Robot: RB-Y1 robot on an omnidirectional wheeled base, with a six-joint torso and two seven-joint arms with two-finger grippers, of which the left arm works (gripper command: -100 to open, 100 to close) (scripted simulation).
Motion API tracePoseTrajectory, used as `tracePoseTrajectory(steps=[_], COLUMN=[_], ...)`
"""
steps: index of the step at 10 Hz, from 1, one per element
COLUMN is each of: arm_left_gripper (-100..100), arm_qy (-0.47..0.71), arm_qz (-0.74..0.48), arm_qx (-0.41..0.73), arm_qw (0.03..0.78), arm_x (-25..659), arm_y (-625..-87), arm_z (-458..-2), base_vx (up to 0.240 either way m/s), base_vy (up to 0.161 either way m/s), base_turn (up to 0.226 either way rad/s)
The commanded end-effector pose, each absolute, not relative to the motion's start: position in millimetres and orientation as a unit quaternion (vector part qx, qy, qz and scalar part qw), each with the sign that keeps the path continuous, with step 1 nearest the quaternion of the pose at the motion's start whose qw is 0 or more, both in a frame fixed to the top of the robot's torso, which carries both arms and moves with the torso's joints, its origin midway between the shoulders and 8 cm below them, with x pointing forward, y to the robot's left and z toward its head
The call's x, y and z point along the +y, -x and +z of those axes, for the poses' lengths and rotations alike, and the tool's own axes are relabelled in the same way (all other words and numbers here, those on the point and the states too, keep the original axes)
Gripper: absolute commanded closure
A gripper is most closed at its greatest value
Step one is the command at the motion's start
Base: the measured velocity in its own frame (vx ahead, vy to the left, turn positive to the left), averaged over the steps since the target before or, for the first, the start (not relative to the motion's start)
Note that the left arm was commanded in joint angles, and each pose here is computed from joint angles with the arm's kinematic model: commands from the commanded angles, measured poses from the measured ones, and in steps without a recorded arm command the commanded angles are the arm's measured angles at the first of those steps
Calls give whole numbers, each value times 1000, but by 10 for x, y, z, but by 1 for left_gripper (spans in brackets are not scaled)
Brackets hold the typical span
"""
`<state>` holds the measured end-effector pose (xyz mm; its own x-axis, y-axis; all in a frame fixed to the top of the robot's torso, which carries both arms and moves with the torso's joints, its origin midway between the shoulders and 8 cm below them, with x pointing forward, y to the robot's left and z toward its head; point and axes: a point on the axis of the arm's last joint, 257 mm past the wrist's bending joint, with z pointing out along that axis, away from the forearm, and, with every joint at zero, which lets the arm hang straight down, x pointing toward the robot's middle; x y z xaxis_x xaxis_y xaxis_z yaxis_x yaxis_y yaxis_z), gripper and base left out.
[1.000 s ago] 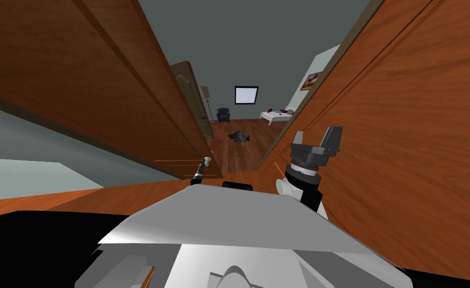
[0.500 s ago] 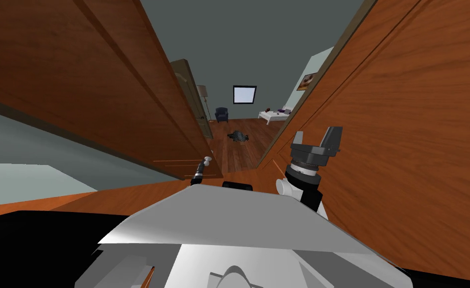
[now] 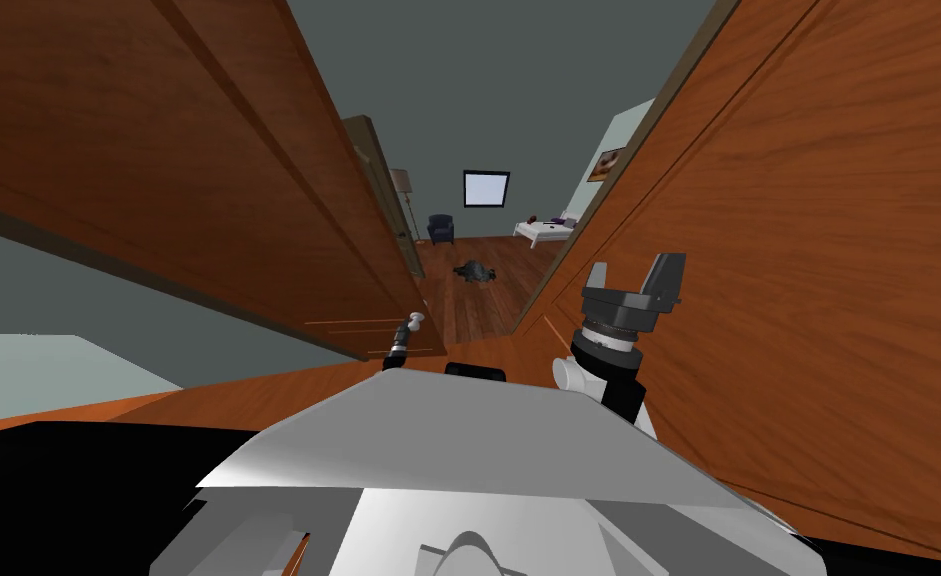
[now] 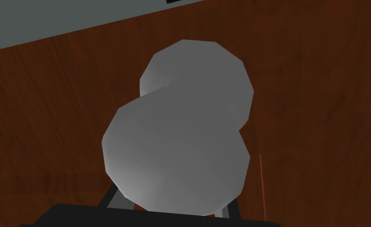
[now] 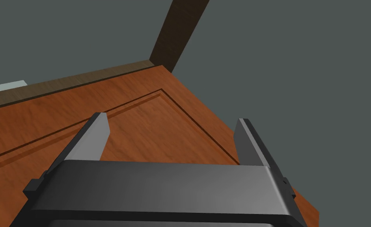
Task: Pull the door open
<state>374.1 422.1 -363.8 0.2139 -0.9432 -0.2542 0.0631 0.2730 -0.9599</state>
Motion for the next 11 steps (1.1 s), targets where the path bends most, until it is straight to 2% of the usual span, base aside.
tracePoseTrajectory(steps=[1,6,11], arm_left_gripper=[100,100,100], arm_qy=[466,510,528], arm_qz=[-429,-471,-492], arm_qx=[465,416,393], arm_qw=[619,587,570], arm_x=[4085,4083,4082], arm_y=[-3820,-3860,-3873], arm_z=[-3607,-3604,-3605], base_vx=[-44,-51,-22], base_vy=[20,20,8], base_turn=[-64,-73,-22])
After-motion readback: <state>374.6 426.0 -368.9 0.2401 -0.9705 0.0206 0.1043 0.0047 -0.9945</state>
